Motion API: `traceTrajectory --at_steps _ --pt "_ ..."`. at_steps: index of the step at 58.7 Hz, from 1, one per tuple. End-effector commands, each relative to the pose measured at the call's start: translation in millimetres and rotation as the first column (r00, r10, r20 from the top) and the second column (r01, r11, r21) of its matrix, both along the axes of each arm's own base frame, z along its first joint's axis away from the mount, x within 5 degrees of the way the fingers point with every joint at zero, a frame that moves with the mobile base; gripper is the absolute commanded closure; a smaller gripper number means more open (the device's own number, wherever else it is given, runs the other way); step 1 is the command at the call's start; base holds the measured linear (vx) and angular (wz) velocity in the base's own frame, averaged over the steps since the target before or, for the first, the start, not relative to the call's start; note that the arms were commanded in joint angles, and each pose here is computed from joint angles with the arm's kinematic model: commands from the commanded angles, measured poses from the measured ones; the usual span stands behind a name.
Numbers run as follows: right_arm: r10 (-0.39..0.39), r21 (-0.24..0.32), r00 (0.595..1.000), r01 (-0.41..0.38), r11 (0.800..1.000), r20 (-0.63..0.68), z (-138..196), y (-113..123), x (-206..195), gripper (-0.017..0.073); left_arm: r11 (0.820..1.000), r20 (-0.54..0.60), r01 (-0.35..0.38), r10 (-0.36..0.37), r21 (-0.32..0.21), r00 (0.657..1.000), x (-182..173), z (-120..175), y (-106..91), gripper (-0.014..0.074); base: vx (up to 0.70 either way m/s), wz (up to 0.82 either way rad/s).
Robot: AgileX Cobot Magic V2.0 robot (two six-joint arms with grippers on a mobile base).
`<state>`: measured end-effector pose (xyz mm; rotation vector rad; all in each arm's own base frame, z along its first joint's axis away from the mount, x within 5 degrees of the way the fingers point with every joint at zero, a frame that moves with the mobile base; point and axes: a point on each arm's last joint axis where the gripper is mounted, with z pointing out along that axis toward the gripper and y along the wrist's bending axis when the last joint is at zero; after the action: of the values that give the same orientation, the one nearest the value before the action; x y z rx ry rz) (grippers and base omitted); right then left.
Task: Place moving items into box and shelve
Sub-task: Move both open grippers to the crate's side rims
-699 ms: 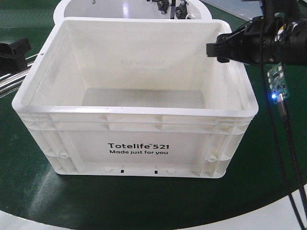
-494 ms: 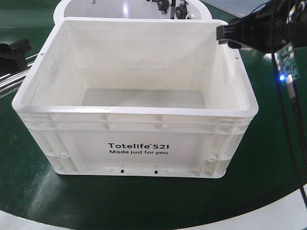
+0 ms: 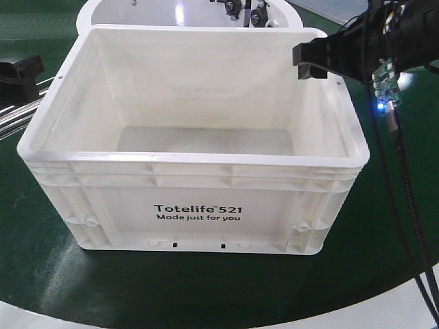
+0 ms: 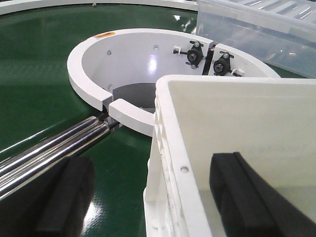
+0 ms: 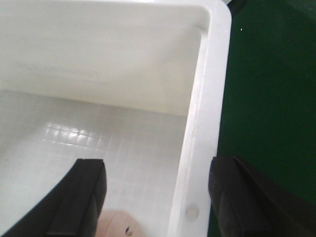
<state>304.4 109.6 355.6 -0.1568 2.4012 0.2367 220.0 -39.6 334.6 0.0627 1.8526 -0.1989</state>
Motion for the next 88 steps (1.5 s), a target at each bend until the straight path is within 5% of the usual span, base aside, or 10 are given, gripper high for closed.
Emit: traceTrajectory --at_steps 1,20,49,56,66,88 --pt "0.002 0.028 0.996 -0.005 1.000 0.093 16.6 -0.1 3.4 0.0065 1.000 0.122 0.001 0.003 -0.030 0.993 -2.2 21.3 0.5 0.0008 0.00 0.00" --pt "-0.001 -0.030 0.998 0.003 1.000 0.060 2.0 0.0 13.9 0.0096 1.000 0.122 0.001 0.003 -0.030 0.993 -2.2 21.3 0.5 0.0008 0.00 0.00" --pt "-0.038 -0.044 0.999 0.037 0.998 -0.015 -7.5 -1.4 14.4 0.0131 1.000 0.122 0.001 0.003 -0.030 0.993 -2.2 21.3 0.5 0.0008 0.00 0.00" --pt "-0.041 -0.045 0.999 0.040 0.998 -0.020 -8.1 -1.5 14.3 0.0246 1.000 0.121 0.001 0.003 -0.030 0.993 -2.3 21.3 0.5 0.0008 0.00 0.00" --pt "-0.039 -0.048 0.999 0.038 0.998 -0.016 -7.9 -1.6 14.5 0.0575 1.000 0.121 0.001 0.003 -0.030 0.993 -2.3 21.3 0.5 0.0008 0.00 0.00" --pt "-0.038 -0.061 0.999 0.037 0.997 -0.022 -9.4 -2.0 14.9 0.0565 1.000 0.041 -0.004 0.005 -0.022 0.999 -3.5 16.8 0.9 0.0008 0.00 0.00"
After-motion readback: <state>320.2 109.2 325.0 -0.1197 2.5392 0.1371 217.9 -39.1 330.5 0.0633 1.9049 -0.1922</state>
